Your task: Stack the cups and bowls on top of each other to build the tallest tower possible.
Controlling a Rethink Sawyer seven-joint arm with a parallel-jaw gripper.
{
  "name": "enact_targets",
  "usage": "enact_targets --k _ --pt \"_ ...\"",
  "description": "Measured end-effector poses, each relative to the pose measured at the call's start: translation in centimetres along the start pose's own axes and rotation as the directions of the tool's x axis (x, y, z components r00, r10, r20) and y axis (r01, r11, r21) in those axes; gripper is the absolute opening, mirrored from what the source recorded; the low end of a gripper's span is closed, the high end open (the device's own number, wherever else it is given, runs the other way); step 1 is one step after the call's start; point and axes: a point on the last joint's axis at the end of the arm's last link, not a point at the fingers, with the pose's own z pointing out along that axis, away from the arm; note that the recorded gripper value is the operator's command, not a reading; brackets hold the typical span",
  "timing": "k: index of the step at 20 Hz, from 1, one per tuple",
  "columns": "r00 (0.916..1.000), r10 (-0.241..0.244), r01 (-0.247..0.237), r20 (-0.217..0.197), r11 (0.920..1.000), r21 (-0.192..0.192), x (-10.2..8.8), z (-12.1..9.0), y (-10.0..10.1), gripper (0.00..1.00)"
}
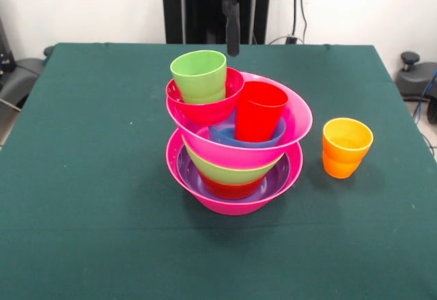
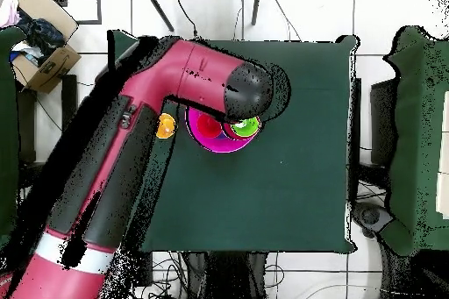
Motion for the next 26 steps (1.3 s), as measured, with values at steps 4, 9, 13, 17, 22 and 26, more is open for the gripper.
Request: enact_targets --k 4,9,13,17,22,26 --pt "0.9999 -0.010 0.010 -0.008 0.9998 0.015 -0.7 -1.1 -0.1 1.00" --pt "0.9998 0.016 -0.017 0.010 0.9995 0.028 -2.3 -1.1 0.0 1.00" --pt "0.9947 0.094 -0.095 0.041 0.9946 0.040 -3.5 0.1 0.2 1.00" --pt "0.9758 0.210 -0.213 0.062 0.9760 0.047 -4.1 2.2 0.2 1.00" --pt "0.9260 0.375 -0.377 0.046 0.9253 0.044 -4.2 6.2 0.7 1.00" --pt "0.9031 0.429 -0.429 0.019 0.9022 0.040 -4.3 8.6 1.3 1.00"
